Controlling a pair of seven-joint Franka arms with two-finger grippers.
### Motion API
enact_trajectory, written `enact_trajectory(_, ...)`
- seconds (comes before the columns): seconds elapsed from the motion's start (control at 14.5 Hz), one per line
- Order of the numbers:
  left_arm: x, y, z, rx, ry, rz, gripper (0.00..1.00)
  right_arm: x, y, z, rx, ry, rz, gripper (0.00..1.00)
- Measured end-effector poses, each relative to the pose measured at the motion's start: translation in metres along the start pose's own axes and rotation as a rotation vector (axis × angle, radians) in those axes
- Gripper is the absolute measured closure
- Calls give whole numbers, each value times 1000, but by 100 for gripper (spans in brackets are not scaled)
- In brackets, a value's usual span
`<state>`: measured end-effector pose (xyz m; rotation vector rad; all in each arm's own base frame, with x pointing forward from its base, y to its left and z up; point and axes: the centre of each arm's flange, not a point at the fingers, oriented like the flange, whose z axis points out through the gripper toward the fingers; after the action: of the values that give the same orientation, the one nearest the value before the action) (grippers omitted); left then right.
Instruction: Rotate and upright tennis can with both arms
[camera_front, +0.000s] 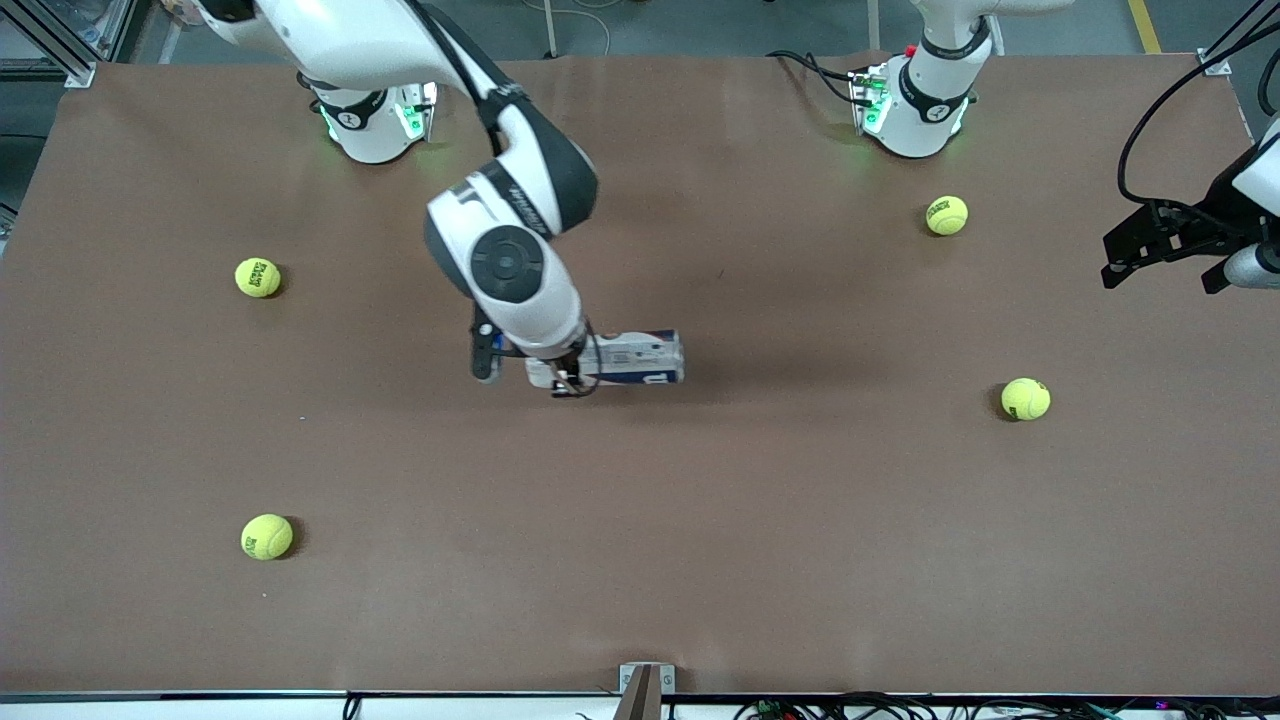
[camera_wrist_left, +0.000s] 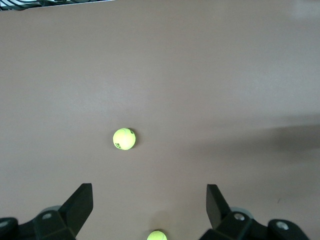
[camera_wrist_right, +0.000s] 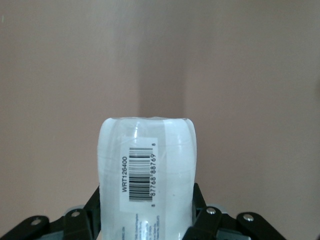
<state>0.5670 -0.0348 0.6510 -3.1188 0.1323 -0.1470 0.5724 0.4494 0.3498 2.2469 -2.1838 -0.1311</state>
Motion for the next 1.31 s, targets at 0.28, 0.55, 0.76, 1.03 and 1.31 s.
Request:
enact_trajectory(0.28,0,0,0,0,0,0,0,-52,3,46,93,-22,-44,31)
enact_trajectory(0.55,0,0,0,0,0,0,0,-82,26,92,101,30,-124,31)
enact_trajectory(0.76,0,-1,0,0,1,-1,0,-97,41,120,103,59,-171,31)
enact_trajectory(1.03,0,-1,-1,0,3,-1,0,-107,48,146,112,53,-185,30)
enact_trajectory(1.31,0,-1,-1,0,3,-2,0,-109,46,149,115,50,-173,22)
